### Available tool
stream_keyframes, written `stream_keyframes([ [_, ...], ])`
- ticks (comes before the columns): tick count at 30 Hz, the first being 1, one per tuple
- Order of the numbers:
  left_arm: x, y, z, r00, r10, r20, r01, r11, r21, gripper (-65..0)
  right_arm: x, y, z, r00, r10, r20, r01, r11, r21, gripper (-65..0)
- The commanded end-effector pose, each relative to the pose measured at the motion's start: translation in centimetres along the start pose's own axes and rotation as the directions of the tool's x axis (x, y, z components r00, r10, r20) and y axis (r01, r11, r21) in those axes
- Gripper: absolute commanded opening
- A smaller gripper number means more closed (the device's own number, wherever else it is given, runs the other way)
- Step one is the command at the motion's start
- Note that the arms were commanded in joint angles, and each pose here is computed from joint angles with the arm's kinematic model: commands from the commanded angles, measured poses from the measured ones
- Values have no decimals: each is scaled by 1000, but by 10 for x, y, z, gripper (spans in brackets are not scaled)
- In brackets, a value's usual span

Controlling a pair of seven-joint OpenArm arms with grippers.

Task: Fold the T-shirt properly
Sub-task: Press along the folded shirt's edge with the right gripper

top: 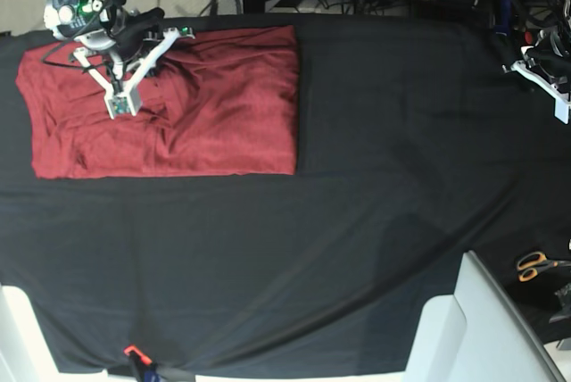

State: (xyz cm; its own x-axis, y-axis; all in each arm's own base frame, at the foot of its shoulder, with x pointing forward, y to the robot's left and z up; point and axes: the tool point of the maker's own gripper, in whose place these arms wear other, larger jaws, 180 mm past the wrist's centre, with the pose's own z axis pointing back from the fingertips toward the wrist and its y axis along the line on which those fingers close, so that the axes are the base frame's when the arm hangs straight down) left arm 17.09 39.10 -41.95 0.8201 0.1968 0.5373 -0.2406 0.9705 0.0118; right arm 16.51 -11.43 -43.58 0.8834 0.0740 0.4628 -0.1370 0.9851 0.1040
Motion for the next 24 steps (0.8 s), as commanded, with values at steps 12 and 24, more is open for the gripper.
stream_keyframes([
  [12,16,9,6,999,-17,39,17,1000,17,-650,-11,-14,8,999,-38,-3,38,999,-34,-648],
  [24,16,8,6,999,-20,39,19,1000,14,-650,-19,-16,1,996,-82,-26,80,996,-39,-648],
])
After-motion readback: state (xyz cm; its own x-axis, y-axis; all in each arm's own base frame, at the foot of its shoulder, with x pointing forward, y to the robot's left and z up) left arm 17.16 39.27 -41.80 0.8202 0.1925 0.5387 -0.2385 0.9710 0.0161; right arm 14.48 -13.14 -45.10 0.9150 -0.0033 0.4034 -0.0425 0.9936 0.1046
